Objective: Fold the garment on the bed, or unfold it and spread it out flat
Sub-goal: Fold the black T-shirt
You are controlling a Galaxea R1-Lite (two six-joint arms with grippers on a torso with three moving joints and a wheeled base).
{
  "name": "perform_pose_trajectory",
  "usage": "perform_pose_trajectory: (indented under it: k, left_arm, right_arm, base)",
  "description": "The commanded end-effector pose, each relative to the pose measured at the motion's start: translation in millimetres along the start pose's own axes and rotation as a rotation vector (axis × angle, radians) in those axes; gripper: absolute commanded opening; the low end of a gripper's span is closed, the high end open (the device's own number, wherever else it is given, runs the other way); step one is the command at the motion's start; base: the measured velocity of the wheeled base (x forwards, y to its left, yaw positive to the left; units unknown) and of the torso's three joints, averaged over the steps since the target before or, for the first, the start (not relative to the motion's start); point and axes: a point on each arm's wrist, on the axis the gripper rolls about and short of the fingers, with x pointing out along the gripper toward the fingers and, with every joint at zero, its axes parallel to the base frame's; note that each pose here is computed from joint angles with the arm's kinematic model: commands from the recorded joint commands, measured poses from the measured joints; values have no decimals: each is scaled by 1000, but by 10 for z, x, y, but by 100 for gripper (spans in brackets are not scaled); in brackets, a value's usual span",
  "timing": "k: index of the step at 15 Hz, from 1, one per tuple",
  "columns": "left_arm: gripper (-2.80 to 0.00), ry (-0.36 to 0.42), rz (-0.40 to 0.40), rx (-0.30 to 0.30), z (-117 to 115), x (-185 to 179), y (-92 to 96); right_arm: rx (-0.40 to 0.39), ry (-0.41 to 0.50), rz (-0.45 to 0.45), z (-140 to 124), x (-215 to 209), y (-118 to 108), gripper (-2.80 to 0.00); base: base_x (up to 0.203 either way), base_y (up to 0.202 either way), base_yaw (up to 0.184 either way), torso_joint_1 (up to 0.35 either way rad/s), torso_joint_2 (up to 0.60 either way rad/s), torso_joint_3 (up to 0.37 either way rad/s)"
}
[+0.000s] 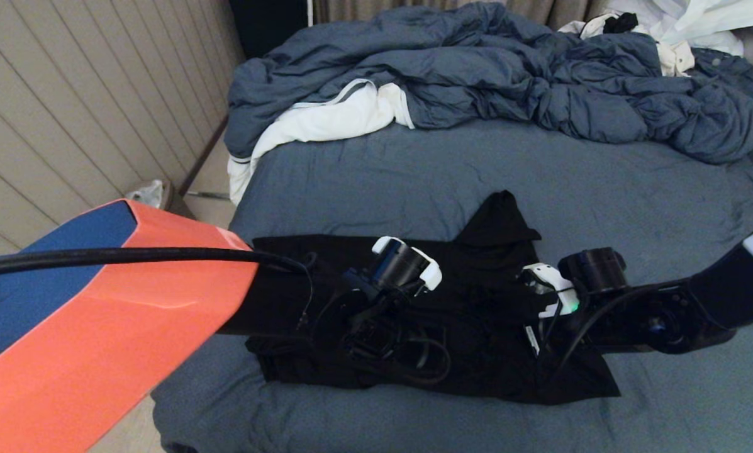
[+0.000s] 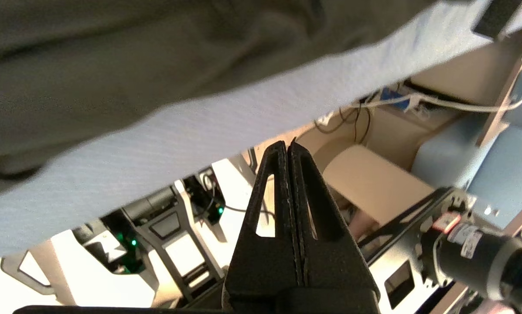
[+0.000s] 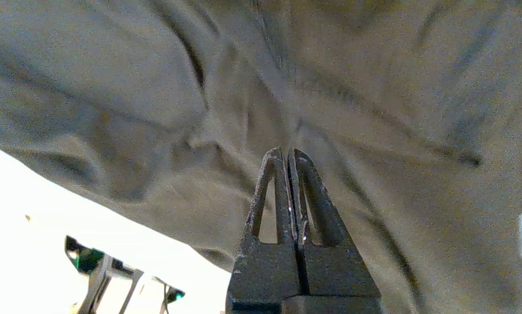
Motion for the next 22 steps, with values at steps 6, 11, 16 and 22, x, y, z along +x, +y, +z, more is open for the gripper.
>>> perform_pose_trajectory:
  k: [6,11,16,22]
  left_arm:
    - [-280,48,-22,42,-190,133,-206]
    - [-280,53,-22,41,-202,169,-198]
    - [-280,44,-26,44,-190,136,-212]
    - [-280,14,-27,34,-128,15,-199]
  right_arm:
    - [-7,9,1,130,375,-54,-280]
    - [9,-117,-10,559,444,-7,-280]
    - [25,-215,-40,898,493,5,-280]
    - [131,-287,-99,1069,414,1,-280]
  base:
    - [0,0,0,0,0,0]
    - [0,0,0,0,0,0]
    - [0,0,0,0,0,0]
    - [0,0,0,0,0,0]
